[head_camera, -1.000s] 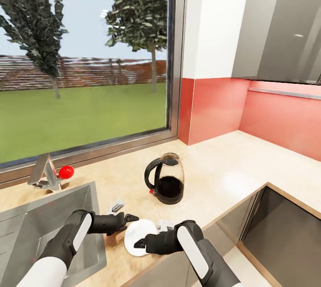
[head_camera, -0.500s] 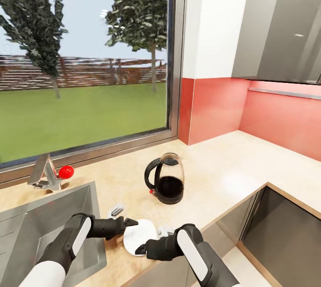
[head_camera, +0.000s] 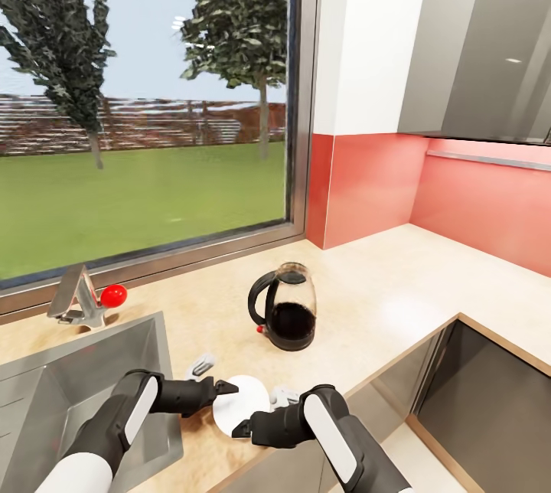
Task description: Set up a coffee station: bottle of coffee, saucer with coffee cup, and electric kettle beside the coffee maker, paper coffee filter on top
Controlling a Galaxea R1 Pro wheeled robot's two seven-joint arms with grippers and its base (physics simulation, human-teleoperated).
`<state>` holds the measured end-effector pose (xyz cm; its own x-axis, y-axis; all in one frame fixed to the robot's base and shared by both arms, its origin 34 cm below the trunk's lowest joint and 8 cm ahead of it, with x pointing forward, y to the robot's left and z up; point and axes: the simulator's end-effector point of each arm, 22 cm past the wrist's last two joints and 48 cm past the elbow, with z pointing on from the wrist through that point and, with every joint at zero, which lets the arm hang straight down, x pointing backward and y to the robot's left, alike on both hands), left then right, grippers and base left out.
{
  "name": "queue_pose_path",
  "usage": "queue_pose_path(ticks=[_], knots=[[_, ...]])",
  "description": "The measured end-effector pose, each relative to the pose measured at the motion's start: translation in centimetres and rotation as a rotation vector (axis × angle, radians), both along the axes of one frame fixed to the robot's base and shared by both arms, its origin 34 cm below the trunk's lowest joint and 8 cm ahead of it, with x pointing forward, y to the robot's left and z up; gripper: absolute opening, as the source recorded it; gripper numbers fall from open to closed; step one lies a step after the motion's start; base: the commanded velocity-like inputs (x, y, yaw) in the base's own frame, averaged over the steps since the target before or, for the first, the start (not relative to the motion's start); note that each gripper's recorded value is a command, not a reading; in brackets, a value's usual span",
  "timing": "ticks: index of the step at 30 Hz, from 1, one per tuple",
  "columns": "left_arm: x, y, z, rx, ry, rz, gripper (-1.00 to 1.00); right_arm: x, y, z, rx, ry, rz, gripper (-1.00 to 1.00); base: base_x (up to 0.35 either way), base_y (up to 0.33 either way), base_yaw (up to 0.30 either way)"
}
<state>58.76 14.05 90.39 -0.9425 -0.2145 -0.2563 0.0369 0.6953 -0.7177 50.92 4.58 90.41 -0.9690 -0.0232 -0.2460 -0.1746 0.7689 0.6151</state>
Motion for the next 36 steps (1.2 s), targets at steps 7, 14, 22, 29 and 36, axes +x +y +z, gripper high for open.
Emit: queue_pose_path(ticks=[7, 14, 22, 29, 36], knots=[[-0.02, -0.05, 0.04, -0.002, 0.001, -0.001, 1.0, 0.0, 0.0, 0.0, 0.0, 0.0, 0.0, 1.0, 0.0, 0.0, 0.0], [-0.03, -0.1, 0.09, -0.005, 0.002, -0.001, 1.0, 0.0, 0.01, 0.0, 0.0, 0.0, 0.0, 1.0, 0.0, 0.0, 0.0], [-0.03, -0.17, 0.15, -0.01, 0.003, 0.0, 1.0, 0.0, 0.01, 0.0, 0.0, 0.0, 0.0, 1.0, 0.0, 0.0, 0.0], [-0.03, -0.25, 0.2, -0.013, 0.003, 0.001, 1.0, 0.0, 0.01, 0.01, 0.0, 0.0, 0.001, 1.0, 0.0, 0.0, 0.0], [-0.01, -0.32, 0.25, -0.016, 0.003, 0.001, 1.0, -0.02, 0.02, 0.0, -0.001, -0.001, 0.001, 1.0, 0.0, 0.0, 0.0]])
